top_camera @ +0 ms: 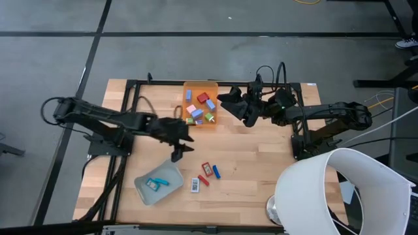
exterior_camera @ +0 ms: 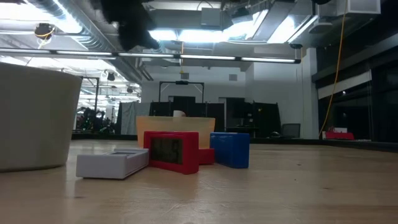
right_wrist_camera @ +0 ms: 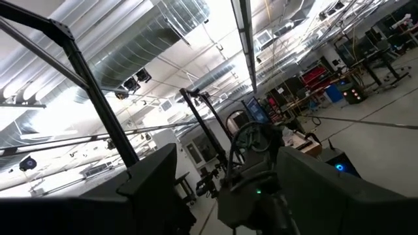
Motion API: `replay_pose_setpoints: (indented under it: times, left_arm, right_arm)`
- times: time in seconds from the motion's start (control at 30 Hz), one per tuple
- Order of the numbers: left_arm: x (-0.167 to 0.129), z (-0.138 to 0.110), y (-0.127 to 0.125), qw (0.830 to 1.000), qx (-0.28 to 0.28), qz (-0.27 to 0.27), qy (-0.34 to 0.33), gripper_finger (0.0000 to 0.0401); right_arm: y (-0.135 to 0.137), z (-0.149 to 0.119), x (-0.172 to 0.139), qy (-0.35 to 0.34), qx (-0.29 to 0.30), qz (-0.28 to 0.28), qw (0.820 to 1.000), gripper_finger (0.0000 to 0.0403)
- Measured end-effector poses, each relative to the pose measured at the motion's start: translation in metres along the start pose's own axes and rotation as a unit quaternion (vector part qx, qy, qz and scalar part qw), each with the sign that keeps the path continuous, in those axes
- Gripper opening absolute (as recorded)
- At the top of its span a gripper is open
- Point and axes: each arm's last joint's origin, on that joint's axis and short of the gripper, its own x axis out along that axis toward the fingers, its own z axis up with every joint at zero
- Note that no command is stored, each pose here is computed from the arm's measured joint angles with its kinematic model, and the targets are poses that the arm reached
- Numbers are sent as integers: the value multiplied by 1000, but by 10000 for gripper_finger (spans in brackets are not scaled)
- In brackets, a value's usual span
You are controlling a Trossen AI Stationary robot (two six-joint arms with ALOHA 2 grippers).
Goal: Pick & Place Office items
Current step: Put the bottom red digital clock into the gray bin
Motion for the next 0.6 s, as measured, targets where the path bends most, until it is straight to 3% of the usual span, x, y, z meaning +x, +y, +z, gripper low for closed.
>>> replay_pose_setpoints:
  times: [0.2, 0.4, 0.6]
  left_arm:
    - [44, 27, -7, 993, 81, -24, 78, 200]
    - [79, 36, -23, 968, 176, -57, 167, 200]
    - [94, 46, -37, 946, 262, -111, 154, 200]
  right_arm:
    - [-1, -1, 0, 5, -2, -2, 1000, 261]
    - [-1, -2, 0, 18, -1, 5, 1000, 261]
    - [-2, -6, 0, 41, 0, 3, 999, 261]
